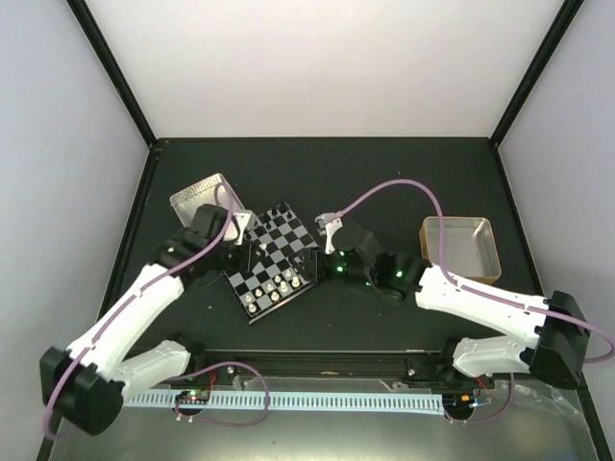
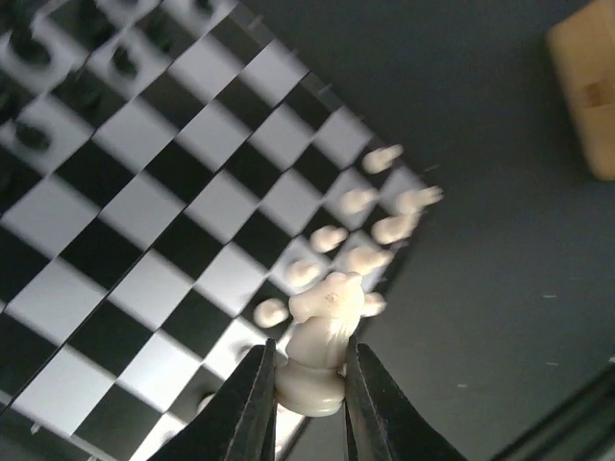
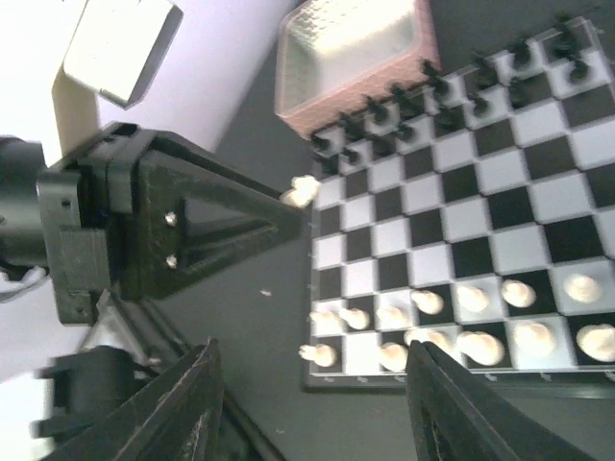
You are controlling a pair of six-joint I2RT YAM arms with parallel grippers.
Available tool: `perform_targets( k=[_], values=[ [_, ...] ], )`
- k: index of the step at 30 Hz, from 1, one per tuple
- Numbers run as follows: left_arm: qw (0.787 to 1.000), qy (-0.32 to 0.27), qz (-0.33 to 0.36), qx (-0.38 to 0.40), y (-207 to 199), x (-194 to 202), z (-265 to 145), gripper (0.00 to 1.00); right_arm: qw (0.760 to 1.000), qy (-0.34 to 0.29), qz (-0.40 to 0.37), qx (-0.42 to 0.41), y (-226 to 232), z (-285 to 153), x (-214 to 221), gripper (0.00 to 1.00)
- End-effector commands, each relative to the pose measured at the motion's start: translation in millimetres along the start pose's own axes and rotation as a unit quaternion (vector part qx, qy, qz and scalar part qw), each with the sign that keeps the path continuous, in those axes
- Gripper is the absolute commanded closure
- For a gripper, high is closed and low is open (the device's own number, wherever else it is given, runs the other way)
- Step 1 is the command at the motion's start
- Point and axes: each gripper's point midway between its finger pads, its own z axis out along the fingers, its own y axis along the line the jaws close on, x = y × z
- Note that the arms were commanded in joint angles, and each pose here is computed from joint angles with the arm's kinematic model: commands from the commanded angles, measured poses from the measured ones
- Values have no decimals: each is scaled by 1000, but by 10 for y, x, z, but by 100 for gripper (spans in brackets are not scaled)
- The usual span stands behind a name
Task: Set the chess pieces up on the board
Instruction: Pick up the chess piece from the chessboard, then place the chess piece on the chessboard.
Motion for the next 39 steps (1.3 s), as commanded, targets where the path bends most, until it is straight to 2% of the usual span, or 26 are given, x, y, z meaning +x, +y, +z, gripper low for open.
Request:
perform_targets(
  k=[1,4,8,14,22,32,35,36,39],
  values=[
    [983,-91,83,137,-591,-236,-524,86,995,1,-13,-103,542,-233,-240,43],
    [959,-159,127,195,-828,-289,-842,85,992,5,-17,-127,740,-317,-358,42],
    [933,-237,166,215,-913,-306,-1102,84,989,8,-20,-148,956,-393,-508,42],
    [909,-290,203,220,-924,-228,-1255,84,989,28,-18,-146,1040,-302,-538,46],
    [899,-301,222,229,-949,-164,-1296,84,984,73,-25,-158,1092,-132,-395,53],
    [895,-291,239,240,-979,-97,-1276,84,987,62,-26,-143,1029,-18,-415,64],
    [895,-289,242,239,-972,-77,-1256,84,987,46,-24,-151,1049,-46,-461,72],
    [895,-289,242,239,-968,-72,-1254,84,986,40,-24,-158,1072,-66,-481,70],
    [895,-289,242,238,-963,-69,-1247,84,986,27,-20,-165,1090,-105,-518,56]
  ],
)
